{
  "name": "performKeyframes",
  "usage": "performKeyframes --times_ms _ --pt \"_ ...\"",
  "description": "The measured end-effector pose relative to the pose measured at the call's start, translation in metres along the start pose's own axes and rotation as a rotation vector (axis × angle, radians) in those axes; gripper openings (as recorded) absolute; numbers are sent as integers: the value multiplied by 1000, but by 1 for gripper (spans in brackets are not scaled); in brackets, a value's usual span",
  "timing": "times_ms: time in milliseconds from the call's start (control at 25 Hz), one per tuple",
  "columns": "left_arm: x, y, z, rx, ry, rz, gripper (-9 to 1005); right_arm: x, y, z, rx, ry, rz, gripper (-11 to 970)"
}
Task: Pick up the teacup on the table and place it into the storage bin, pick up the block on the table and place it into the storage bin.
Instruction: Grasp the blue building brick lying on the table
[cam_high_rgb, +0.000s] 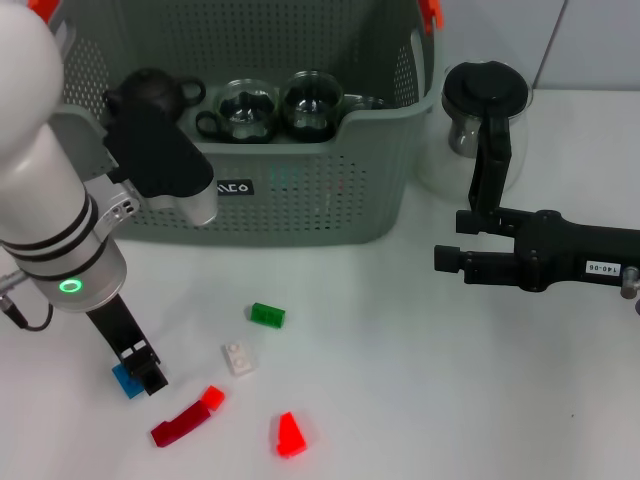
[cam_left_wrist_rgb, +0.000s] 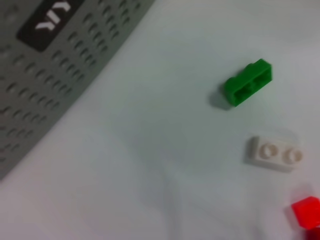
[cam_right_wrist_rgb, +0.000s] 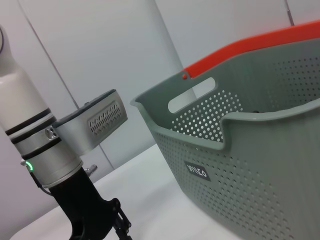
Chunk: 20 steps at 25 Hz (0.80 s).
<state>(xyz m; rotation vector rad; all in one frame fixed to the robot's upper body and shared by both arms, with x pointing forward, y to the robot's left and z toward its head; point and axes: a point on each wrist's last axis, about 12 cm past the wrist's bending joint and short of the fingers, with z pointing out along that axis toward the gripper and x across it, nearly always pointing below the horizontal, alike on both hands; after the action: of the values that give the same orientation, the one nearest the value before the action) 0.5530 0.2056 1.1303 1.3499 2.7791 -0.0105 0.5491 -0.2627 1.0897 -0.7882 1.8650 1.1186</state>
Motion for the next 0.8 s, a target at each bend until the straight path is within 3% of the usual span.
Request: performKeyframes --times_ms 800 --pt "-1 -2 14 -17 40 3 624 1 -1 -1 9 1 1 884"
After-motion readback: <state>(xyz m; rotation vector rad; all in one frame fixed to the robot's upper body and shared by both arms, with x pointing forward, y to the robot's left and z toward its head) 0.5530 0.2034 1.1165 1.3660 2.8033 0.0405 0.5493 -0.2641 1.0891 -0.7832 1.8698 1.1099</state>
